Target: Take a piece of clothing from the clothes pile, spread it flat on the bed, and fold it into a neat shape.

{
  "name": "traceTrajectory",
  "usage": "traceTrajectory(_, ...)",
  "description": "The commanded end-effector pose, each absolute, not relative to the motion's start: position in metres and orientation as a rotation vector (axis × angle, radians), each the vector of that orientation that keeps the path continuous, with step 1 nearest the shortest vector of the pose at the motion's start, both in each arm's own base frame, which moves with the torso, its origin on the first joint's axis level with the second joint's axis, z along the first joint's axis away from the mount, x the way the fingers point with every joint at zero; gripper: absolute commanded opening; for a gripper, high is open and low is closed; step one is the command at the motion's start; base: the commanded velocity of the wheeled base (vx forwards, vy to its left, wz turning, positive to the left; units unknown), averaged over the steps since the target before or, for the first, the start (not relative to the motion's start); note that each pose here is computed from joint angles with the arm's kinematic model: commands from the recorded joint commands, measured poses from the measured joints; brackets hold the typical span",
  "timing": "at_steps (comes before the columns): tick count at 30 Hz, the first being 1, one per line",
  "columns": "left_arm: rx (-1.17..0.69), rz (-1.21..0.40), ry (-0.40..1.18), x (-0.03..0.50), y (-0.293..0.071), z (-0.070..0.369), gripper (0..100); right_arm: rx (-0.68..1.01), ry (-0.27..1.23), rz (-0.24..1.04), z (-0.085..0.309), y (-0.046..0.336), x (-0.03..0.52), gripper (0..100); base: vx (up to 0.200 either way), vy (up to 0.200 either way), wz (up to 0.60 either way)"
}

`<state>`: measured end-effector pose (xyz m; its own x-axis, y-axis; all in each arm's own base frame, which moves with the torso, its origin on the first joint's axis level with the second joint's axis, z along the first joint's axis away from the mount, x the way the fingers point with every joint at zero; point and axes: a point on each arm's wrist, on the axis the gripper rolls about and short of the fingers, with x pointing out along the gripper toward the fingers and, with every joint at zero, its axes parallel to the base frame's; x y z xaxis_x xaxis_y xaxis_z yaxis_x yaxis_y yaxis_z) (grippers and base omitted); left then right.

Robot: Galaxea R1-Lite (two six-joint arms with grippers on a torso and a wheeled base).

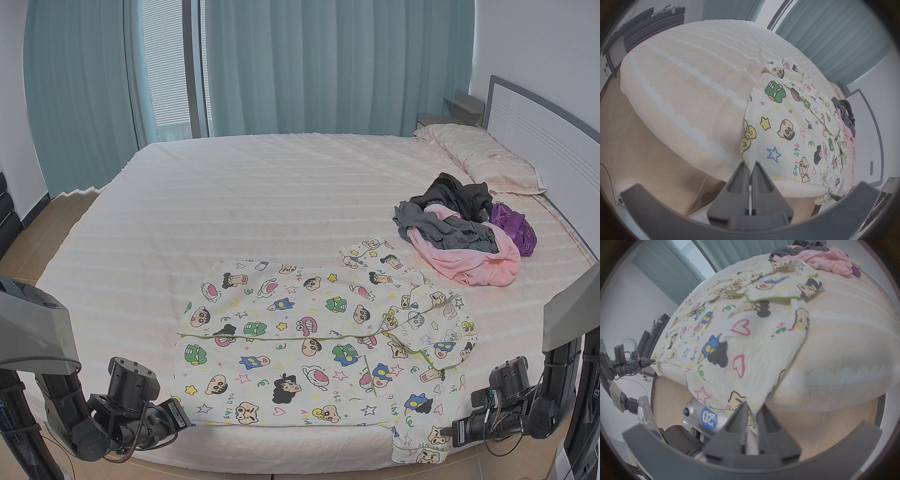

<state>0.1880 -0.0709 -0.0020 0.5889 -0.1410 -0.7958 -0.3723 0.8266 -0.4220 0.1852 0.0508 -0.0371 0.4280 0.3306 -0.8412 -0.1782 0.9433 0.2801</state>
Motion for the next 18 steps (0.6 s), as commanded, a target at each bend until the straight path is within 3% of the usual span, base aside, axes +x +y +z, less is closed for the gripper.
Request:
traceTrajectory(1,-0.602,0.146,0.95,0.188,-0.071,-0.003,0,0.15,1.139,0.299,-0.043,0.049,0.178,0,0.0,0.0,0.0)
traceTrajectory(9,-0.531,0.128,0.973,0.181,-0.068,-0.004,0,0.147,1.125,0.292,-0.02,0.045,0.17,0,0.0,0.0,0.0)
traceTrajectory(18,-0.464,0.124,1.013,0.173,-0.065,-0.009,0,0.097,1.161,0.272,-0.02,0.042,0.165,0,0.0,0.0,0.0)
